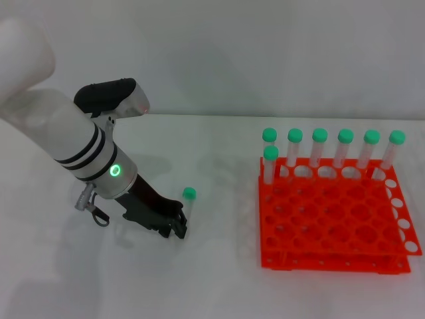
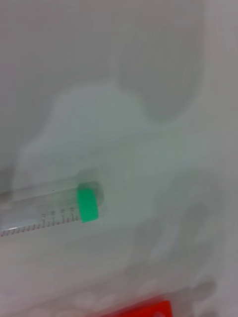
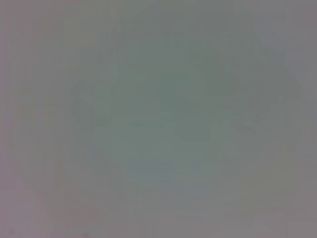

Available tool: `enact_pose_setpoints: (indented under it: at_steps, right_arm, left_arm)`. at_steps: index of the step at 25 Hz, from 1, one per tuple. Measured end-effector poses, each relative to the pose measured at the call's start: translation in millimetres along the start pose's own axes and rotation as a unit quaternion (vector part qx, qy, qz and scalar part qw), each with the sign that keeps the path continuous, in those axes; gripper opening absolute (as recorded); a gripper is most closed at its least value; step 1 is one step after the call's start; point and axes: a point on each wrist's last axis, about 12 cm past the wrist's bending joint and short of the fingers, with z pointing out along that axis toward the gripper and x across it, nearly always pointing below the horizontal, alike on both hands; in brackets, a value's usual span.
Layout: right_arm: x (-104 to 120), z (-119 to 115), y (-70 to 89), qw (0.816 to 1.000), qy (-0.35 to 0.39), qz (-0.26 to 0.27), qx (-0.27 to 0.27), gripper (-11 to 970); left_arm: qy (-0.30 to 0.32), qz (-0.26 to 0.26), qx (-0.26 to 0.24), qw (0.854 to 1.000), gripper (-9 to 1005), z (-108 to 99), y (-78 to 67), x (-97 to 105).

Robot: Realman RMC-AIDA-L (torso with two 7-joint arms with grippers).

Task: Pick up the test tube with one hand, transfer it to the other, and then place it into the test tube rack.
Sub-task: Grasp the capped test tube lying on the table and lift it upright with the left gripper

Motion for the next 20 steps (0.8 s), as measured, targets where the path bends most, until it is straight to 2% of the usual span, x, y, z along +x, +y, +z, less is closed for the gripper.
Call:
enact_pose_setpoints:
  at_steps: [20]
  right_arm:
    - [0,1,1.7,1.0,0.0,0.001,-0.002,728]
  left_arm:
    - [0.0,0.014,-0.002,1.0,302,11,-6.5,1]
